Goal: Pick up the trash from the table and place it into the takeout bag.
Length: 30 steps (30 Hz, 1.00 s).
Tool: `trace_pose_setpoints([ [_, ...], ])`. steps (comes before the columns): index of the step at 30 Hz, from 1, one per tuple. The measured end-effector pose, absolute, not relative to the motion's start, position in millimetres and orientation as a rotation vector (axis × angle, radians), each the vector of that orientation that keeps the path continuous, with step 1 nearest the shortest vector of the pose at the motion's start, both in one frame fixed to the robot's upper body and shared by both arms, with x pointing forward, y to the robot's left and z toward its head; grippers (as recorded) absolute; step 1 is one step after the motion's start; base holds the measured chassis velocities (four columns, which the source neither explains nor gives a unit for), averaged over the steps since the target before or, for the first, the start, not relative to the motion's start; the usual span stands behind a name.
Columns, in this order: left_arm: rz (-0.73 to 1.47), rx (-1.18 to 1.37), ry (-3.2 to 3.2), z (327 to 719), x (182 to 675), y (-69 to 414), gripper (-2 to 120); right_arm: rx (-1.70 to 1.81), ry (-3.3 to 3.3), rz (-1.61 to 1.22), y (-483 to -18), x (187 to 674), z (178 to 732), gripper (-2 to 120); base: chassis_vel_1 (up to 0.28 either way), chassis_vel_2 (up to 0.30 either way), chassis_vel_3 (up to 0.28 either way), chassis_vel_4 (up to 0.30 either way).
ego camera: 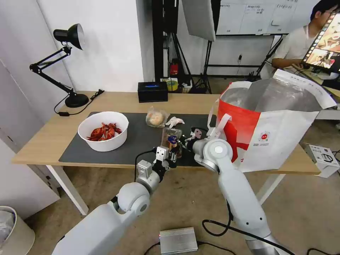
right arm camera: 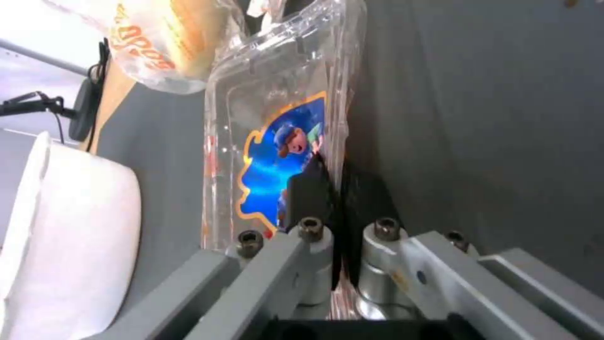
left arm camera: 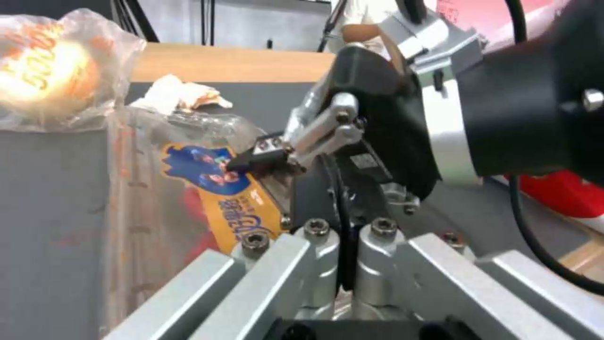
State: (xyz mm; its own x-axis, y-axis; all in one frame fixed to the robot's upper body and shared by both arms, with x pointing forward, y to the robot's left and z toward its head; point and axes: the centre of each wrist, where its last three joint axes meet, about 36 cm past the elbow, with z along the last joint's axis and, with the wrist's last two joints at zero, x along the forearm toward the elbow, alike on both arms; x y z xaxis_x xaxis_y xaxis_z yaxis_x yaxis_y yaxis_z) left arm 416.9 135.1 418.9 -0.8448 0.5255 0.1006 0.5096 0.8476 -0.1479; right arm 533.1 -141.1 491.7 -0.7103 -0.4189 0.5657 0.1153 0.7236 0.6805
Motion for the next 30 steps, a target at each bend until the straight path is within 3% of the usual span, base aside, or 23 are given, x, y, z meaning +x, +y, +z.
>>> trace_pose_setpoints([
  [13, 0.159, -0.696, -2.932, 426.5, 408.3, 184.9, 0, 0.218, -2.178, -0.935, -143.6, 530.3, 487.6, 0, 0.0, 0.0, 0.0, 0.0],
  [26, 0.147, -0.591, -2.939, 426.6, 365.9, 230.1, 1, 0.253, -2.198, -0.95, -143.7, 527.0, 493.5, 0, 0.0, 0.0, 0.0, 0.0],
  [29, 0.155, -0.579, -2.937, 427.4, 360.2, 232.4, 7, 0.273, -2.209, -0.959, -144.0, 525.8, 496.2, 0, 0.0, 0.0, 0.0, 0.0],
  [30, 0.162, -0.57, -2.94, 429.0, 357.1, 233.9, 15, 0.292, -2.224, -0.969, -144.7, 524.7, 500.3, 0, 0.0, 0.0, 0.0, 0.0],
])
